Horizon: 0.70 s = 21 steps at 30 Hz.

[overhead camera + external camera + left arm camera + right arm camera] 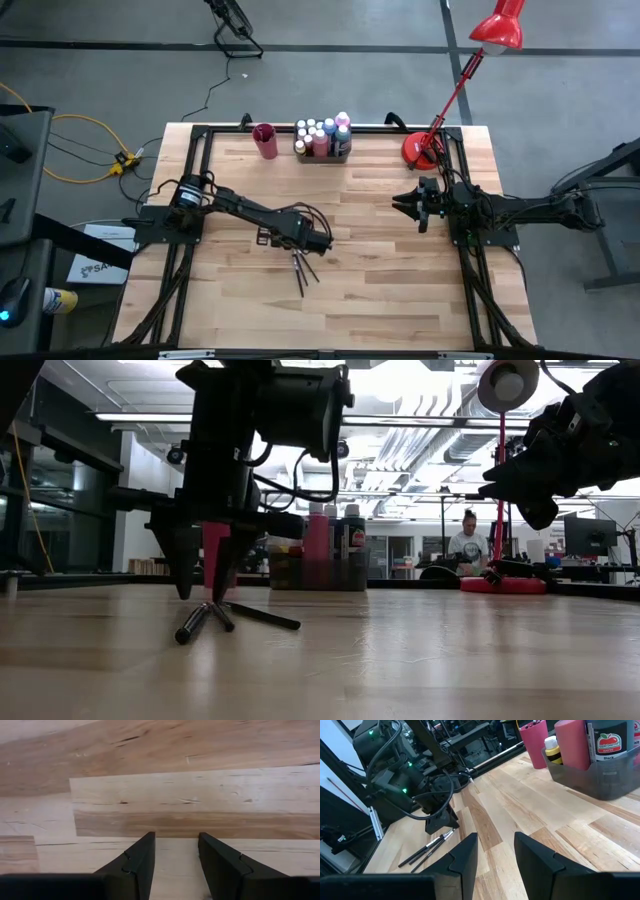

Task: Pick & Place Paint Supplies
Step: Put the black paint brush into the pink cup

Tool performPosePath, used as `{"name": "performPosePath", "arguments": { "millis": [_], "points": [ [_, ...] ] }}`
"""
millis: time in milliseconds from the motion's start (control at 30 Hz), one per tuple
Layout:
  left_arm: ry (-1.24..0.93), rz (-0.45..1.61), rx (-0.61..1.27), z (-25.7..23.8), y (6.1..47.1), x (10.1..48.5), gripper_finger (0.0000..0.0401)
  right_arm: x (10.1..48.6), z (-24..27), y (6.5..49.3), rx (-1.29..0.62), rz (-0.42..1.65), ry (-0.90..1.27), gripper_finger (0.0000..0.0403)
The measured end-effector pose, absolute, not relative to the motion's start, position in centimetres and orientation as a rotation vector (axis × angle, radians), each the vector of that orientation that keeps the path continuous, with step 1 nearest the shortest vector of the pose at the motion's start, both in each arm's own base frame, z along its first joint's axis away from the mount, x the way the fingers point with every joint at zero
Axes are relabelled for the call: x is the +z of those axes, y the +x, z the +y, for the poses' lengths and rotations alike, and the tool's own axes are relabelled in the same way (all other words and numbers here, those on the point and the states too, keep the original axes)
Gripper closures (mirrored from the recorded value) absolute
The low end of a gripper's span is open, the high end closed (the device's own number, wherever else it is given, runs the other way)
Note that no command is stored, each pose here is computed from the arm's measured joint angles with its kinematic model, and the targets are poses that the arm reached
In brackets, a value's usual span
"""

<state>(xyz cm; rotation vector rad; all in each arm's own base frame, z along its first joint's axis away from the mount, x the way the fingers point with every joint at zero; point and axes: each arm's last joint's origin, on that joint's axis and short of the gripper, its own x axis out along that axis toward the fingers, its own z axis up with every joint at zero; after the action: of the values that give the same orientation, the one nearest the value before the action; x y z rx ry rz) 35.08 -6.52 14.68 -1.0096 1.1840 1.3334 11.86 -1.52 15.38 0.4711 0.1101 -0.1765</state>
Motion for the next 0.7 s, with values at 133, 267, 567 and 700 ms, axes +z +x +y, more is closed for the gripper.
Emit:
{"name": "performPosePath", "arguments": {
  "millis": [133, 267, 567, 700],
  "points": [
    [-1.026, 1.208, 1.329, -6.6, 35.0, 14.7, 0.0256, 15.4, -1.5, 11.9, -0.176, 0.110, 0.471, 0.0280],
    [-1.043, 1.202, 1.308, -6.6, 35.2, 14.6, 0.0256, 15.4, -1.5, 11.9, -0.177, 0.110, 0.471, 0.0280],
    [-1.087, 1.202, 1.254, -7.3, 35.6, 14.6, 0.0257, 15.4, -1.5, 11.9, -0.176, 0.110, 0.471, 0.0280],
    [-1.106, 1.206, 1.231, -7.6, 35.7, 14.6, 0.0257, 15.4, -1.5, 11.9, -0.176, 0.110, 0.471, 0.0280]
  ]
}}
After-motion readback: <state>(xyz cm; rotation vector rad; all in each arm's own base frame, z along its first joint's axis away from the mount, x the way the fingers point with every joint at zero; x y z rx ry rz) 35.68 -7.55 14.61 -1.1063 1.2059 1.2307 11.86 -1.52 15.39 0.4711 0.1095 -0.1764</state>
